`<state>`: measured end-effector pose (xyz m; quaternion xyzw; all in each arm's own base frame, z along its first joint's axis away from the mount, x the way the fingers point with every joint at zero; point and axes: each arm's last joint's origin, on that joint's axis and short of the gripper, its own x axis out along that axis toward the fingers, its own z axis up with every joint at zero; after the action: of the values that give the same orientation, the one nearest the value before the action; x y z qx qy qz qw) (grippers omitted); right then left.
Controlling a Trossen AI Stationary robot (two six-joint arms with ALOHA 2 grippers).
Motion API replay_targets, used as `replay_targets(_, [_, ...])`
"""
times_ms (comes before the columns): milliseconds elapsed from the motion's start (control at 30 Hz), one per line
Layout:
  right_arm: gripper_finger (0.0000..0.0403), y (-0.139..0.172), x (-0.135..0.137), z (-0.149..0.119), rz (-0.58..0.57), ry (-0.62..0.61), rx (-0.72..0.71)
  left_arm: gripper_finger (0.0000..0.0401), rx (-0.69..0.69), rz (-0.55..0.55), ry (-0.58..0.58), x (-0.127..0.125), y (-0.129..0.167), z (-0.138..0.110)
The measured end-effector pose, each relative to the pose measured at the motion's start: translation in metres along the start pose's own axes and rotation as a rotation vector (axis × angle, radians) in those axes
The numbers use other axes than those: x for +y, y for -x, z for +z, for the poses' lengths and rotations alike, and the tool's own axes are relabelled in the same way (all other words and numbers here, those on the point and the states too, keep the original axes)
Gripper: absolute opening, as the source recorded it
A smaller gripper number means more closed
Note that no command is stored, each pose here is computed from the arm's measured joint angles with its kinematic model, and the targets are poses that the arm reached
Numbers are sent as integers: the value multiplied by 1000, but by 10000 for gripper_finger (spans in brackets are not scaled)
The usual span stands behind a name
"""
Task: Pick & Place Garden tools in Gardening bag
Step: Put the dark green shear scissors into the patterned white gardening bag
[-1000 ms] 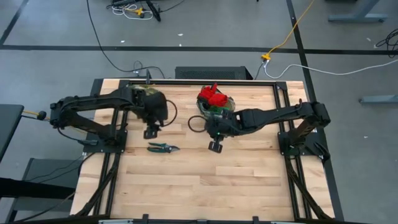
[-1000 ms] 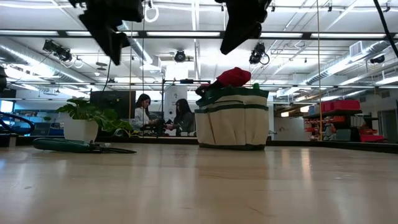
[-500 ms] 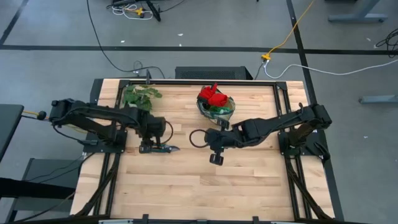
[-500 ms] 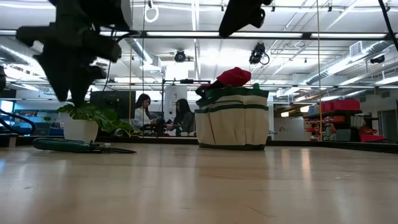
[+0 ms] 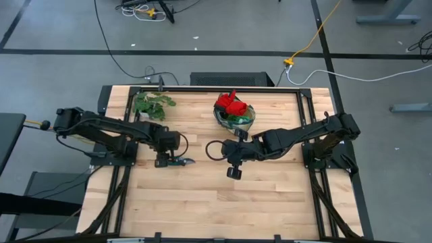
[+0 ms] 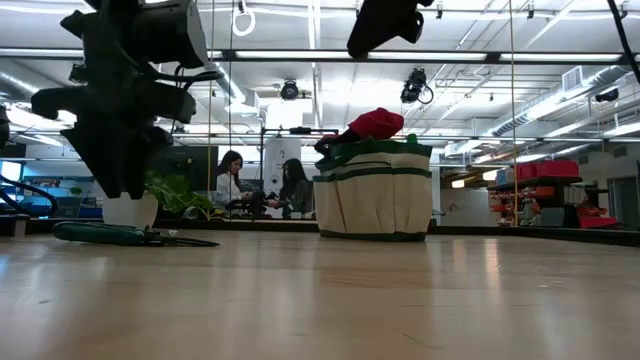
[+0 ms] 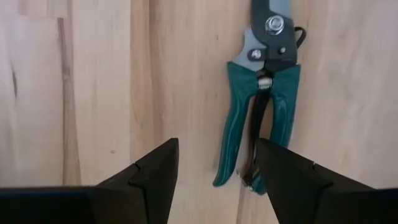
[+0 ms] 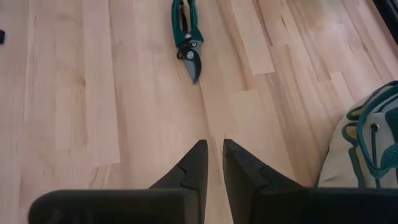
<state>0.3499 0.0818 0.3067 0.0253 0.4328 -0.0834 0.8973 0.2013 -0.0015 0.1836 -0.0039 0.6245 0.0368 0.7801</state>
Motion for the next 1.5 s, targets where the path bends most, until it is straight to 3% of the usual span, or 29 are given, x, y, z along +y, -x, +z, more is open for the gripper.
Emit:
replay_targets(200, [49, 0, 0, 0, 1, -1, -2, 211, -26, -7, 2, 0, -8, -2])
replay_targets(567, [49, 0, 0, 1, 2, 0, -6, 160, -38, -8, 10, -1, -22, -11])
replay_targets(833, [49, 0, 1, 3, 8, 11, -25, 158, -46, -12, 37, -1, -24, -12])
replay_targets(1267, [49, 0, 1, 3, 10, 19, -26, 156, 98, -21, 47, -9, -52, -10])
replay_targets(1367, [49, 0, 1, 3, 11, 19, -26, 139, 98, -21, 47, -9, -52, -10])
replay_targets(1500, [49, 0, 1, 3, 10, 19, -26, 85, 96, -22, 48, -9, -53, -10])
